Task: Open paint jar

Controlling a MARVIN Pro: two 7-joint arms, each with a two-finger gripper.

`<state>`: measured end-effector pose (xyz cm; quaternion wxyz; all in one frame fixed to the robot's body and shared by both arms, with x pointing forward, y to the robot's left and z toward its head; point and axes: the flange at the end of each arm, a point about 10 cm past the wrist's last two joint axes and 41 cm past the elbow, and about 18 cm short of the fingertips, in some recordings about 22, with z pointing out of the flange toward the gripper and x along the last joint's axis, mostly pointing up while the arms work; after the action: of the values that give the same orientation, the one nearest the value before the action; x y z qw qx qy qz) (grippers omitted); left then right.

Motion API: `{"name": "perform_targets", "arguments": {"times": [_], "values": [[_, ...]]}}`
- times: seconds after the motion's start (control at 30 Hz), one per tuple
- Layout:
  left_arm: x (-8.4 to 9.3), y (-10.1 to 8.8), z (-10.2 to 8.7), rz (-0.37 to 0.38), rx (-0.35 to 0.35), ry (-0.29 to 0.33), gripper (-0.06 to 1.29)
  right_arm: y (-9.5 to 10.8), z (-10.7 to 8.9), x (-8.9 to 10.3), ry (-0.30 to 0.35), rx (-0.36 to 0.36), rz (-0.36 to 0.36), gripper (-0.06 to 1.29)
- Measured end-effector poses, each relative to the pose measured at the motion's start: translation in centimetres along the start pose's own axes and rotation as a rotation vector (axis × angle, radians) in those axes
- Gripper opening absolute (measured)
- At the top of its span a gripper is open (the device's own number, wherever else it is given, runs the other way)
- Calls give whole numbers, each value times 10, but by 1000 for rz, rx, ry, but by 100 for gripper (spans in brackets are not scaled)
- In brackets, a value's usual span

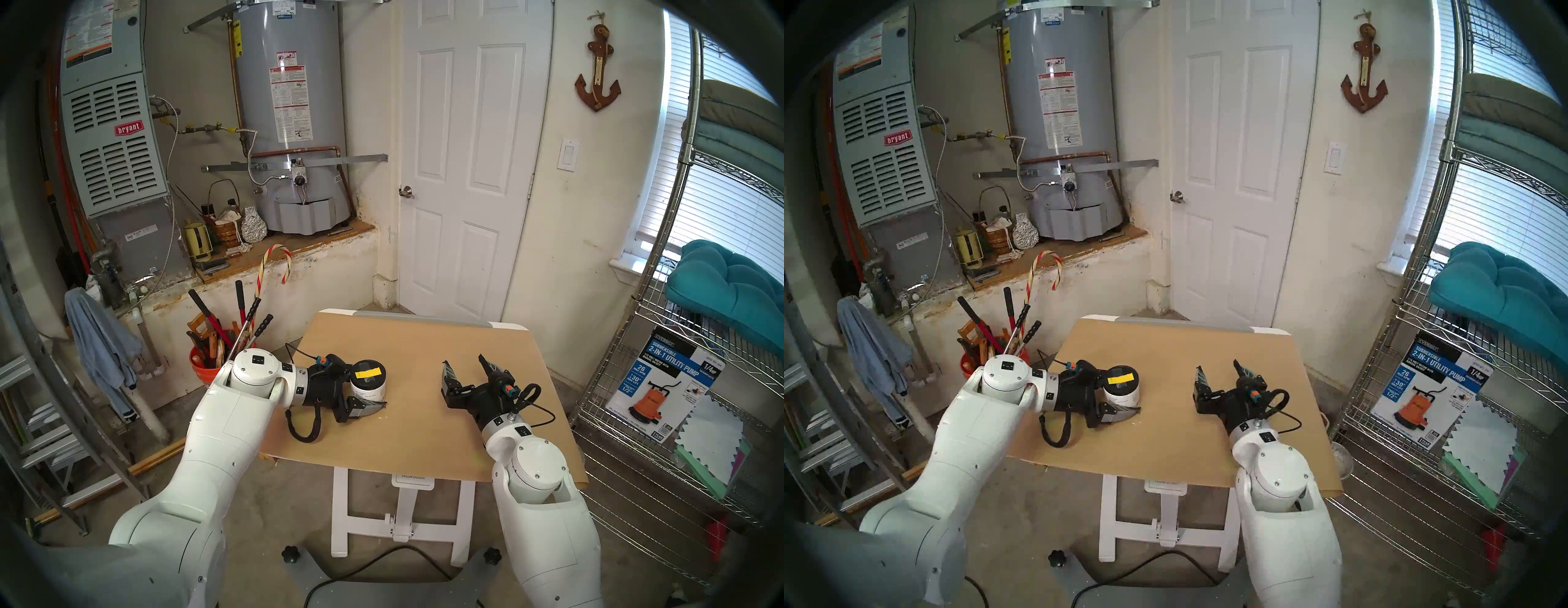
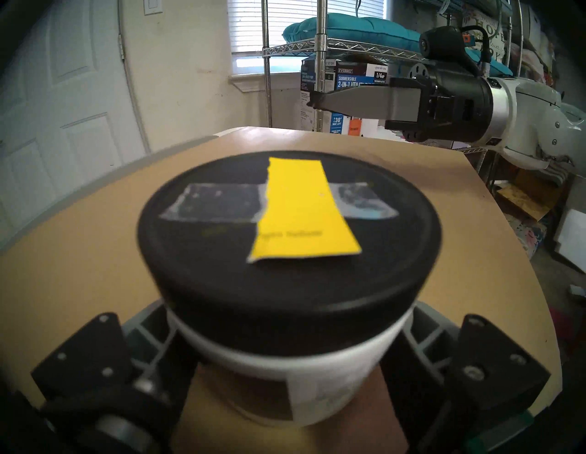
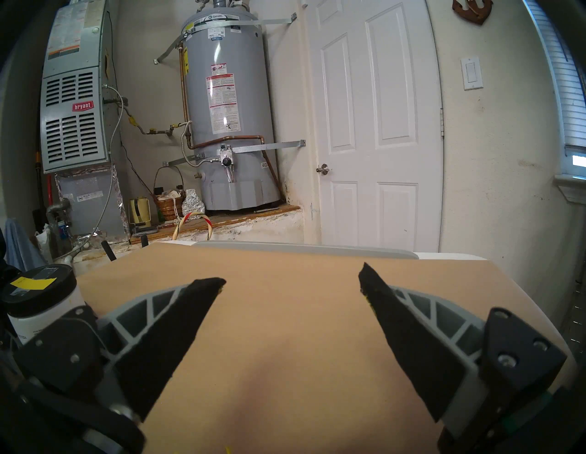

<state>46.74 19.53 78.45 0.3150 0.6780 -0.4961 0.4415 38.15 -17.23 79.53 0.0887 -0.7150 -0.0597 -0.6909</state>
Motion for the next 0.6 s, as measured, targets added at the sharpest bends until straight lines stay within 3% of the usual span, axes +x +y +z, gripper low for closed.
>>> {"name": "perform_targets", "arguments": {"times": [0.3,0.6], "values": [[-1,-1,6,-7,-15,0,88,0,0,0,0,0,0,123],[6,-6,29,-6,-43,15,87,0,0,0,0,0,0,123]]}}
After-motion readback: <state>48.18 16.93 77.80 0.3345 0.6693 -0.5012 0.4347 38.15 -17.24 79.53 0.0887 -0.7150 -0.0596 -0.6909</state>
